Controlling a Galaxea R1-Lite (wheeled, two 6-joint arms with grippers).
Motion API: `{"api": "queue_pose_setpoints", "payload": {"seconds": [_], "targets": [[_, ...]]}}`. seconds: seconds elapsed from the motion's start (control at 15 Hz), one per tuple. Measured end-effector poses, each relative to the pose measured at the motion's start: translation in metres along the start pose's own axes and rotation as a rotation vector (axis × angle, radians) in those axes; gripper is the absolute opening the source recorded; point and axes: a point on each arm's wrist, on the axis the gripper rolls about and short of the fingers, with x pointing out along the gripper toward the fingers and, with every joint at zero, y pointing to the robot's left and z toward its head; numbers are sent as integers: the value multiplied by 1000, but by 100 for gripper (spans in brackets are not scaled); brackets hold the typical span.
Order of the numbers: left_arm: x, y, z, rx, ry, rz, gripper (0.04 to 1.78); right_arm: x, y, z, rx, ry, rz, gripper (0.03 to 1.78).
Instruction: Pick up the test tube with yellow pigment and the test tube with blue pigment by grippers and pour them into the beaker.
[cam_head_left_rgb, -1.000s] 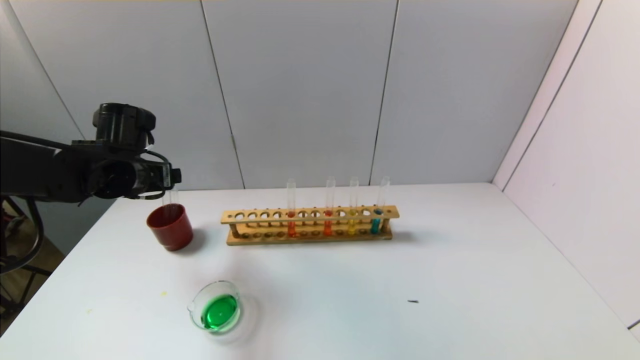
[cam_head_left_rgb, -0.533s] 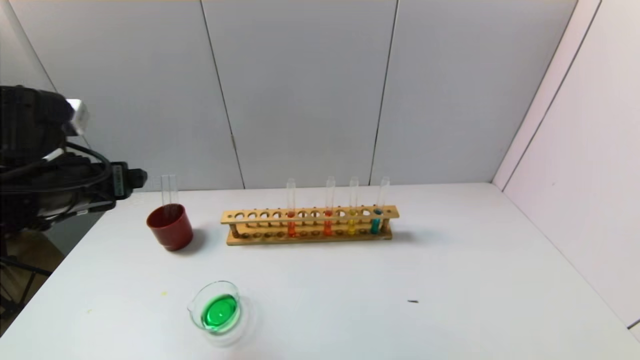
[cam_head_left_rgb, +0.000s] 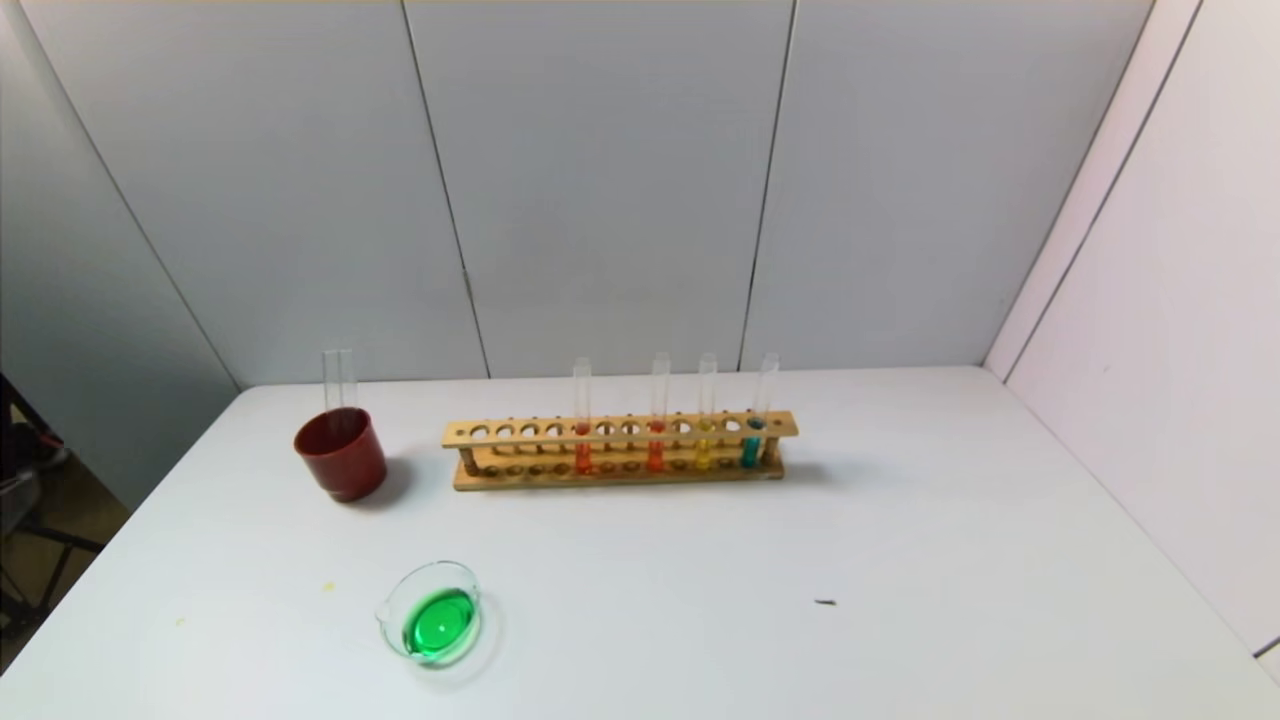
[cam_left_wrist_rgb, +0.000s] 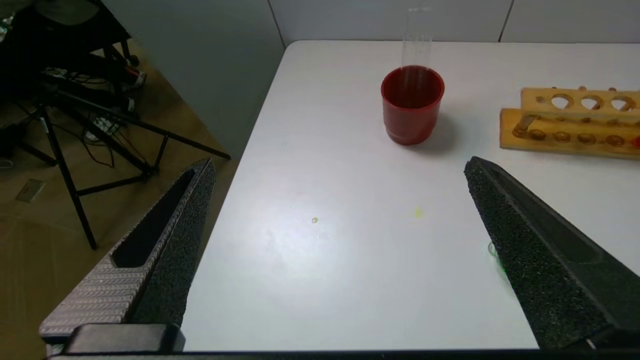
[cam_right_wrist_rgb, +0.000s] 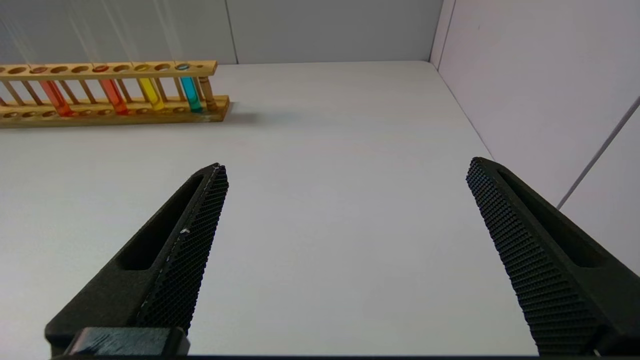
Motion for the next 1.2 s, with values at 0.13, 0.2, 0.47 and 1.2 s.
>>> {"api": "queue_pose_setpoints", "payload": {"seconds": [0.13,0.2,0.47,1.2], "targets": [[-32,16,-22,3,12,28,175,0,0,0,0,0,0,174],[-43,21,-34,4,18,45,175,0,0,0,0,0,0,174],[-74,31,-77,-8,-22,108,175,0,0,0,0,0,0,174],[-46,9,-174,-14,-233,-193,175,0,0,0,0,0,0,174]]}}
